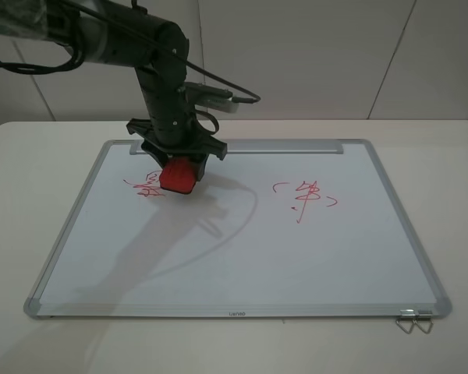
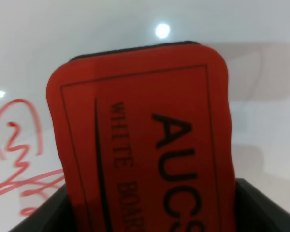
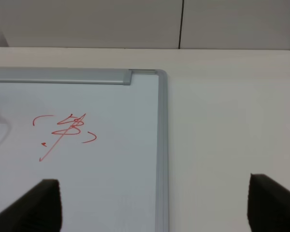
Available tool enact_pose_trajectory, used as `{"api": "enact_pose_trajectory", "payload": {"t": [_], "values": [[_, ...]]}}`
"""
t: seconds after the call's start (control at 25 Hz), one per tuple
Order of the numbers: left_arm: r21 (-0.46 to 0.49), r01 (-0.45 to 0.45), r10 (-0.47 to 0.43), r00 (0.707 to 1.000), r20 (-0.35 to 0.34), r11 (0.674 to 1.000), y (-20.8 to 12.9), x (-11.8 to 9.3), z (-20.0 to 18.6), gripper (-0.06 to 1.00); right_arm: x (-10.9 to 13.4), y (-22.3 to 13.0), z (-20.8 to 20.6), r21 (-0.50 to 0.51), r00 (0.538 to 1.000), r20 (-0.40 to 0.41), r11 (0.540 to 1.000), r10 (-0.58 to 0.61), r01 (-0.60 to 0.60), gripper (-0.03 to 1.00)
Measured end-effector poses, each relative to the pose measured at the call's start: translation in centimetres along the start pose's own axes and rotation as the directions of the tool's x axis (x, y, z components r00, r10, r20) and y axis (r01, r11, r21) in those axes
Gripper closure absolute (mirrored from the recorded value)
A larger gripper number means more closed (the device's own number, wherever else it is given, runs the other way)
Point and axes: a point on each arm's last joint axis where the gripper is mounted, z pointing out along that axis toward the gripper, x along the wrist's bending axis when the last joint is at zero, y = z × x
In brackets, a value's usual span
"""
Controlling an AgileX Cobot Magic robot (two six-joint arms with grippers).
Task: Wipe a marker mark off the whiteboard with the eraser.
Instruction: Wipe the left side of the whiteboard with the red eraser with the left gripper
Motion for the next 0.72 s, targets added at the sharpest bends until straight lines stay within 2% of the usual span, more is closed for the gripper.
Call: {"api": "enact_pose_trajectory", "payload": {"t": [0.4, 0.56, 0.72], "values": [[0.088, 0.085, -0.081, 0.996, -0.048, 0.992, -3.7, 8.8, -0.2, 0.35, 0.0, 0.0, 0.0, 0.0, 1.0, 0.0, 1.0, 0.0, 0.0, 0.27], [0.1, 0.088, -0.083, 0.995, -0.053, 0.991, -4.5, 10.4, 0.3, 0.35, 0.0, 0.0, 0.0, 0.0, 1.0, 0.0, 1.0, 0.0, 0.0, 0.27], [0.037, 0.114, -0.112, 0.993, -0.047, 0.993, -4.3, 11.6, 0.5, 0.35, 0.0, 0.0, 0.0, 0.0, 1.0, 0.0, 1.0, 0.0, 0.0, 0.27]]}}
